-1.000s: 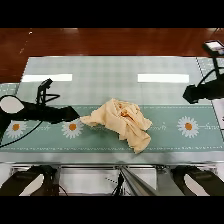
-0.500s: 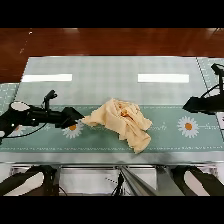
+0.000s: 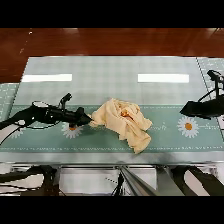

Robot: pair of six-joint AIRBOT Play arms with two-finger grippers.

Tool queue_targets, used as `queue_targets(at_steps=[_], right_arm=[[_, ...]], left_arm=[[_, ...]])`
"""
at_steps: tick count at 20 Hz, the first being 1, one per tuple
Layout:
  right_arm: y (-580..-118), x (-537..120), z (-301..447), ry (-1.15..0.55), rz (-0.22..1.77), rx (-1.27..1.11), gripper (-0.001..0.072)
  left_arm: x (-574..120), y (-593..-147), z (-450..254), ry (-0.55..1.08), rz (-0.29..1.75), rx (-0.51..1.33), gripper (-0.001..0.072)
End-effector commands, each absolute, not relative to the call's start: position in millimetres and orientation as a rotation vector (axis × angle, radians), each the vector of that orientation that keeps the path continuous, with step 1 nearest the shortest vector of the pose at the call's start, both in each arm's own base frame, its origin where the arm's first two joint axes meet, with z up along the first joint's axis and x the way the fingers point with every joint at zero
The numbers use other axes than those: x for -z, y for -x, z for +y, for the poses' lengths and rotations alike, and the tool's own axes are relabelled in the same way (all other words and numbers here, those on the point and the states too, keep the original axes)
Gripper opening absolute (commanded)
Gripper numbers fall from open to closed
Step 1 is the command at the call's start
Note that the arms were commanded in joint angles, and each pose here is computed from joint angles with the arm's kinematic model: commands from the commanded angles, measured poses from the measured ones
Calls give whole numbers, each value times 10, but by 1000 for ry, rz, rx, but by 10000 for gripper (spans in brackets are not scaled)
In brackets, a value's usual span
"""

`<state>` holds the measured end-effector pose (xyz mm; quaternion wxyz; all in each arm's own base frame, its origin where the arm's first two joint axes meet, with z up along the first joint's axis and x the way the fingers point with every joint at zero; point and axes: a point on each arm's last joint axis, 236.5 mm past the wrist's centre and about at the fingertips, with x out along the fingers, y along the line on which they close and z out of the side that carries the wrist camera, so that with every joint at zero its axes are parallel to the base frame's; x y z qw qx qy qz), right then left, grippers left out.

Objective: Fold the shirts.

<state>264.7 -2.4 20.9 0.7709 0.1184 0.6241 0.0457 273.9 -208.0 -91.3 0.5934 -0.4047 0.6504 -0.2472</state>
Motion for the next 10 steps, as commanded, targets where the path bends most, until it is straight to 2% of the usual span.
queue_targets(at_steps=[1,6,10], right_arm=[[-2379,24,323,-378,1451,-205,550],[-1927,455,1146,-768,1523,-410,551],[-1635,756,1249,-857,1588,-368,550]], left_arm=[[866,-2718,-2149,939,1524,637,22],[789,-2646,-2185,928,1533,702,22],[768,-2623,-2195,930,1539,716,22]])
